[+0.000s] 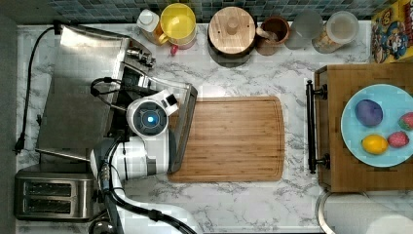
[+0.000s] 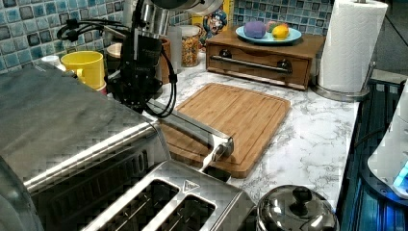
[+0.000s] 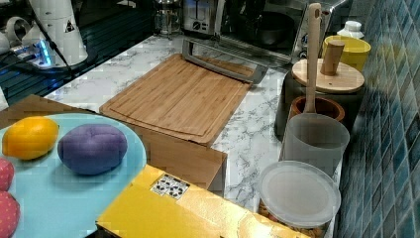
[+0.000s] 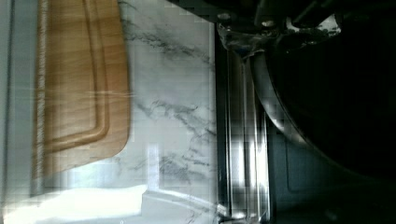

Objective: Put the bowl in the oven.

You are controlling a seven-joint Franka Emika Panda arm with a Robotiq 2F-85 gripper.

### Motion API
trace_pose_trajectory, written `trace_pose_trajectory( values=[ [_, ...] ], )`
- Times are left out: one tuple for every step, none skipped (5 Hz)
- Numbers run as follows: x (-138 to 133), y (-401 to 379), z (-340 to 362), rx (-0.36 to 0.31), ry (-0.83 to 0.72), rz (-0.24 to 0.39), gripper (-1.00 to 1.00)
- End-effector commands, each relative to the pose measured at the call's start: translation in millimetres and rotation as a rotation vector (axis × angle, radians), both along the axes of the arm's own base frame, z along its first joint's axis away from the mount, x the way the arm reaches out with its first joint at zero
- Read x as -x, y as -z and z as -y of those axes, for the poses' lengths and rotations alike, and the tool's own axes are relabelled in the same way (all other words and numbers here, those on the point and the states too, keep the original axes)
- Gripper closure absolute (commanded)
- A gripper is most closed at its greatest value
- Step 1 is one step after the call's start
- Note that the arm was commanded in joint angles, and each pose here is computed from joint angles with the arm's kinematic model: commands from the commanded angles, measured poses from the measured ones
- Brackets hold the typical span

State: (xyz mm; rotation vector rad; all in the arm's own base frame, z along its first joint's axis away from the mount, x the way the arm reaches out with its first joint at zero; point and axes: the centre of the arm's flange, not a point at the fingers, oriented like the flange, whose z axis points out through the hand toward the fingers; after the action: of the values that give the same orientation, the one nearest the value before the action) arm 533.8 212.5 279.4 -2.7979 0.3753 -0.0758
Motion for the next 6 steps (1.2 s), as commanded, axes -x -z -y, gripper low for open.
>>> trace_pose_trajectory(
  values=[
    [-28.2, -43.4, -62.6, -0.084, 0.105, 0.147, 1.0],
    [-36.4, -47.3, -56.6, -0.083, 0.171, 0.147, 0.8],
    [-39.0, -46.4, -48.2, -0.095, 0.188, 0.135, 0.0],
    [-36.4, -55.7, -38.9, -0.147, 0.204, 0.127, 0.0],
    [-30.5, -75.2, -25.2, -0.197, 0.219, 0.135, 0.0],
    [-17.9, -96.1, -3.1, -0.243, 0.267, 0.191, 0.0]
  ],
)
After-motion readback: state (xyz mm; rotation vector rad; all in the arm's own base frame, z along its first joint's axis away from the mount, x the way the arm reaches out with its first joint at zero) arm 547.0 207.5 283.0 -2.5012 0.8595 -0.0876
